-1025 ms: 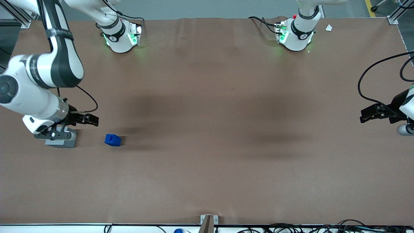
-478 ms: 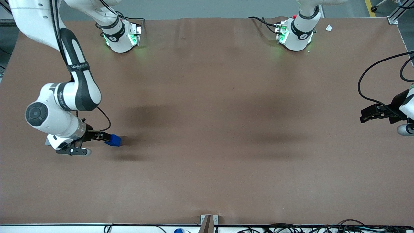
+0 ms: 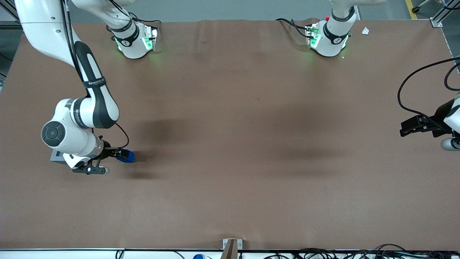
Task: Insert blue part into gray base with right arm
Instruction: 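Close the right gripper on the blue block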
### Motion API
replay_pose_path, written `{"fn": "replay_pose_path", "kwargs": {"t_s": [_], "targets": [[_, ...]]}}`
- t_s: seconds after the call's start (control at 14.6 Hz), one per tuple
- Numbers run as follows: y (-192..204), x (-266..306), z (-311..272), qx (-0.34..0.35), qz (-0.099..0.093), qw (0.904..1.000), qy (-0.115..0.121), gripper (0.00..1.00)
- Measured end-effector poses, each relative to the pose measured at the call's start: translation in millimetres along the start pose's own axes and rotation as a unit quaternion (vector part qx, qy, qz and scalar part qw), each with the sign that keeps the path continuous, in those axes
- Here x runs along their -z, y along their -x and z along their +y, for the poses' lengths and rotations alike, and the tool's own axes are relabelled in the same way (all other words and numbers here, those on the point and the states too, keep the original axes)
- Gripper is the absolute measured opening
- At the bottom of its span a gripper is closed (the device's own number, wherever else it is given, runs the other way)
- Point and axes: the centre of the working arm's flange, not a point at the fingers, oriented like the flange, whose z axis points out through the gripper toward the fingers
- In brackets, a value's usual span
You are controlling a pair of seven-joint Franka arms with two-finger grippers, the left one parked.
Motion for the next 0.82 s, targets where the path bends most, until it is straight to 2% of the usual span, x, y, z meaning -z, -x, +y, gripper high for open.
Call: {"fn": "replay_pose_path", "kwargs": {"t_s": [0.07, 0.2, 0.41, 0.82], "targets": [[0, -4, -1, 0.001, -0.003, 1.0000, 0.001, 0.94], [1, -12, -1, 0.001, -0.009, 1.0000, 0.002, 0.85], [2, -23, 1, 0.000, -0.017, 0.9998, 0.004, 0.85], [2, -27, 2, -0.001, -0.021, 0.9998, 0.005, 0.74]]}}
